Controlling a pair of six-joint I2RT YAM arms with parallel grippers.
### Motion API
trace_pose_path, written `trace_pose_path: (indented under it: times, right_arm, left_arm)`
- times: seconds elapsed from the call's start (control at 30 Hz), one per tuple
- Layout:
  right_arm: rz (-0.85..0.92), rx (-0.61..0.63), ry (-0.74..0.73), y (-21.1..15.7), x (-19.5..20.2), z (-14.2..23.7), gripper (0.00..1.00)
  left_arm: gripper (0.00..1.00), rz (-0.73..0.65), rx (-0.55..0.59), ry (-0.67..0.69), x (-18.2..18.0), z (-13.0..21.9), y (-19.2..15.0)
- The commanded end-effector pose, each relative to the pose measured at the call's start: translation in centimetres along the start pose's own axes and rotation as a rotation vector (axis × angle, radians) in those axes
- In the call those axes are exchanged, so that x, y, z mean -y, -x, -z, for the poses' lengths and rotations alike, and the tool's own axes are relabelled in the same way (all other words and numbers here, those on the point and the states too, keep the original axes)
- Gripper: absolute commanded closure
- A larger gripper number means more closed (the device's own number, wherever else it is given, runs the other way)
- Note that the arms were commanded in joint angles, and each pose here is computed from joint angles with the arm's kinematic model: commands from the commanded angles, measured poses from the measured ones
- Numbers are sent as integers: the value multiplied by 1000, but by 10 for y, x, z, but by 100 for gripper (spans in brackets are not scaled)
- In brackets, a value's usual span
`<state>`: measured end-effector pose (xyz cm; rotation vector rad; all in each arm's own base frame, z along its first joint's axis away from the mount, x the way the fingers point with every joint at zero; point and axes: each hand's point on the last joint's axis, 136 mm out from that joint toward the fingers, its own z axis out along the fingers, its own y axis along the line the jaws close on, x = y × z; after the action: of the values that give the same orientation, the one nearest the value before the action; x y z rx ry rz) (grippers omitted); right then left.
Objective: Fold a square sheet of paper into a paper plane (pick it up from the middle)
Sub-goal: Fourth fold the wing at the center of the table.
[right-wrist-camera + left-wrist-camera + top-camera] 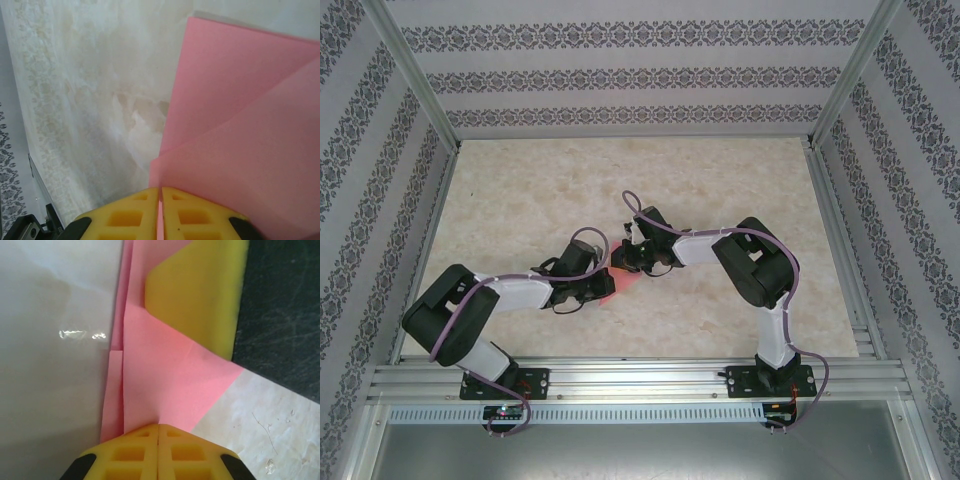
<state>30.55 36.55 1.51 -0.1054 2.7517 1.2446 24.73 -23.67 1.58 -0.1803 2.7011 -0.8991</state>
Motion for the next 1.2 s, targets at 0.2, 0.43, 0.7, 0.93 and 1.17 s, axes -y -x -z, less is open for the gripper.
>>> trace_pose_path:
  times: [0.2,0.43,0.7,0.93,1.17]
  right_arm:
    - [-19,44,-109,18,28,9,85]
    - [45,105,-18,33,-14,34,84]
    - [72,80,32,4,-33,23,87]
    - [55,42,20,-16,-23,2,90]
    - [13,61,-77,-12,19,-8,90]
  left_arm:
    - [95,68,21,253,-78,17,-30]
    - [97,48,8,247,-73,14,-27]
    - [98,65,-19,263,-76,8,-30]
    - [99,79,-33,257,-74,4,-30]
    - [100,81,-47,295,-79,6,-32]
